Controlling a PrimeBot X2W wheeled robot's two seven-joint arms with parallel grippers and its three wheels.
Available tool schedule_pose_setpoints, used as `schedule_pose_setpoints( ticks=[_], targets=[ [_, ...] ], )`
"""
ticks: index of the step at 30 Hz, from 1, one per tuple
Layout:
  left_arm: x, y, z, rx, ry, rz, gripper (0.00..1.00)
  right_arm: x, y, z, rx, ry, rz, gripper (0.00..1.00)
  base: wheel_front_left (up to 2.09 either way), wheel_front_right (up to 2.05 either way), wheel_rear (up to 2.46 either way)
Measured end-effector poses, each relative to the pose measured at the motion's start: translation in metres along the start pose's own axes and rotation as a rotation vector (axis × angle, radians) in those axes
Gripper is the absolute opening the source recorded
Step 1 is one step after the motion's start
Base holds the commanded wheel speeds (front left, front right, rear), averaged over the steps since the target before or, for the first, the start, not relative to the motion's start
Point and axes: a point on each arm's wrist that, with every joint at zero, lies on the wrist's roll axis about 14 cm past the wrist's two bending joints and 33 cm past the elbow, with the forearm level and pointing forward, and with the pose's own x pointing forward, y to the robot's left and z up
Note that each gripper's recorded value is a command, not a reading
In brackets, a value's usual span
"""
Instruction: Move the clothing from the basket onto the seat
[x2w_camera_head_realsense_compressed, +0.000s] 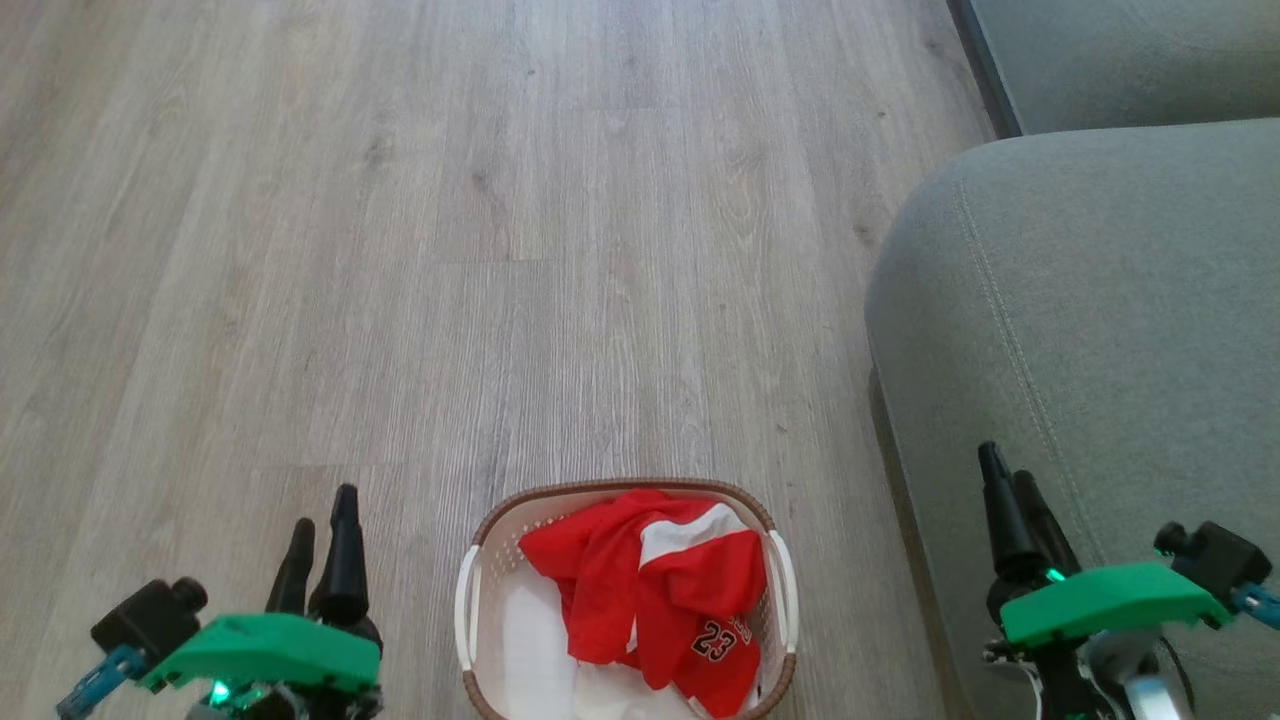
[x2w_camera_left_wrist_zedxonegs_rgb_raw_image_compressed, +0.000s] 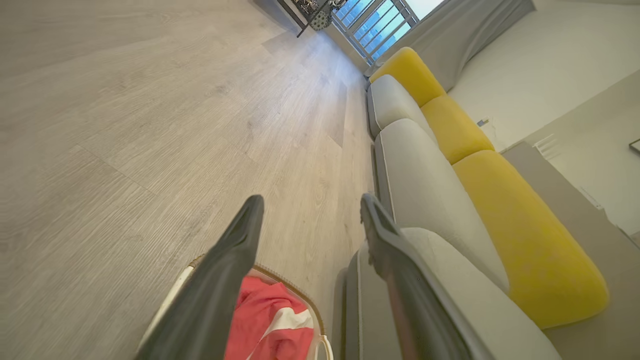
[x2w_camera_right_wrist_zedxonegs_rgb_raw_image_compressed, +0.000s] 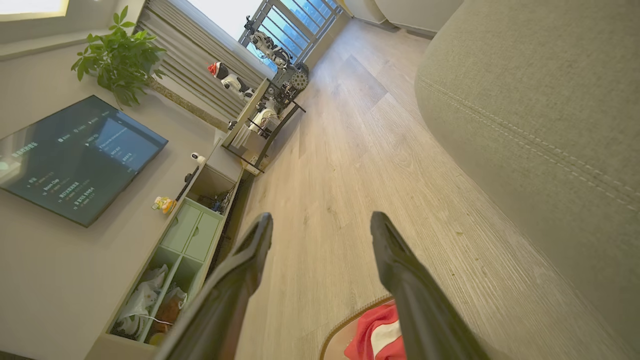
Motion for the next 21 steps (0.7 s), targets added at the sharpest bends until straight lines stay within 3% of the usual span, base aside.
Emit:
schedule_pose_setpoints(
  ticks=[21],
  targets=[
    [-0.008, -0.004, -0.003, 0.316, -0.025, -0.008, 1.00, 0.000, 0.019, -0.008, -0.251, 0.001, 0.074, 1.00, 0.00, 0.00, 0.00]
  ],
)
